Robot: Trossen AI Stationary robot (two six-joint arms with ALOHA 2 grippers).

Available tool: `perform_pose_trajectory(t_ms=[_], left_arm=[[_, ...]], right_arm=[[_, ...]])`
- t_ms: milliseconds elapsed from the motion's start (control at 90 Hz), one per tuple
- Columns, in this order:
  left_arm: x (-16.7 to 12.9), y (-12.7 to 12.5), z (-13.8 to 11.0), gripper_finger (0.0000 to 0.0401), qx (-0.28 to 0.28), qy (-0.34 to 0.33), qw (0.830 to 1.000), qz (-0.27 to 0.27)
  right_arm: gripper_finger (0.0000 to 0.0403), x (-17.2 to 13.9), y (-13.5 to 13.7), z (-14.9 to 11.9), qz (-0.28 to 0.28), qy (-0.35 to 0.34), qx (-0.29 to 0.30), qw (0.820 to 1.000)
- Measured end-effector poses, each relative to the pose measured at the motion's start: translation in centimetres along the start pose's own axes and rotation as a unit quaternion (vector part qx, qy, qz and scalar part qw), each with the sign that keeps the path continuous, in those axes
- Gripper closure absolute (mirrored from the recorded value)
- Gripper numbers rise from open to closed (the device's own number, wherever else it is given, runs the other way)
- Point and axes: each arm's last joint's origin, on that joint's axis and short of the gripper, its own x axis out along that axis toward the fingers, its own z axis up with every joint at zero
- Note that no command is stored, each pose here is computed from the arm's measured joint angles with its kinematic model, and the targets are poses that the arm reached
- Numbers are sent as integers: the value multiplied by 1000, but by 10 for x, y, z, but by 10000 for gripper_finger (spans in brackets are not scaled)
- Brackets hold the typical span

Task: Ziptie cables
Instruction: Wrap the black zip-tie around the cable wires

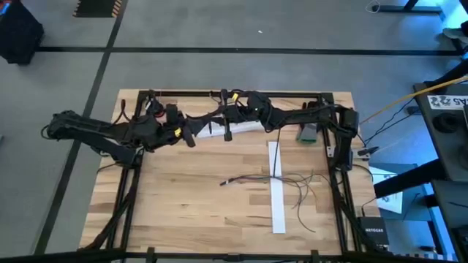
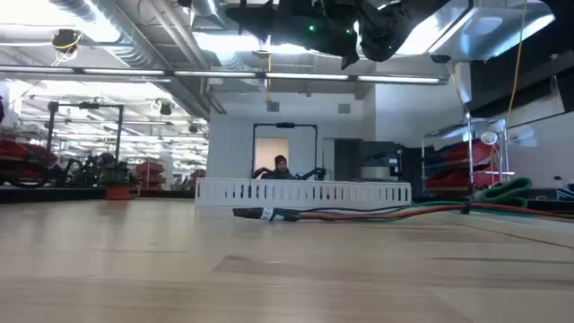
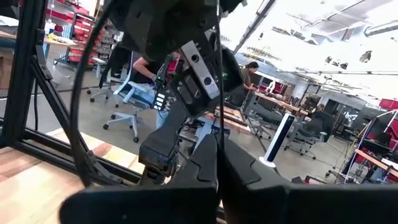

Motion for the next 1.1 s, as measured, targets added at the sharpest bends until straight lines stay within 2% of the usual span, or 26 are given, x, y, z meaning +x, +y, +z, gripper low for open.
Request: perform_pose_trajectory(t_ms=[422,833,1100], left_arm=[[0,0,-2,401,2,12,1000,-11],[4,3,-2,401,9,9,1000,0],[4,3,-3,401,8,12,1000,3]], right_arm=[[403,0,1,-2,3,8,4,1000],[403,0,1,-2,4,9,4,1000],[403,0,-1,2,-6,-9,-6,1000]])
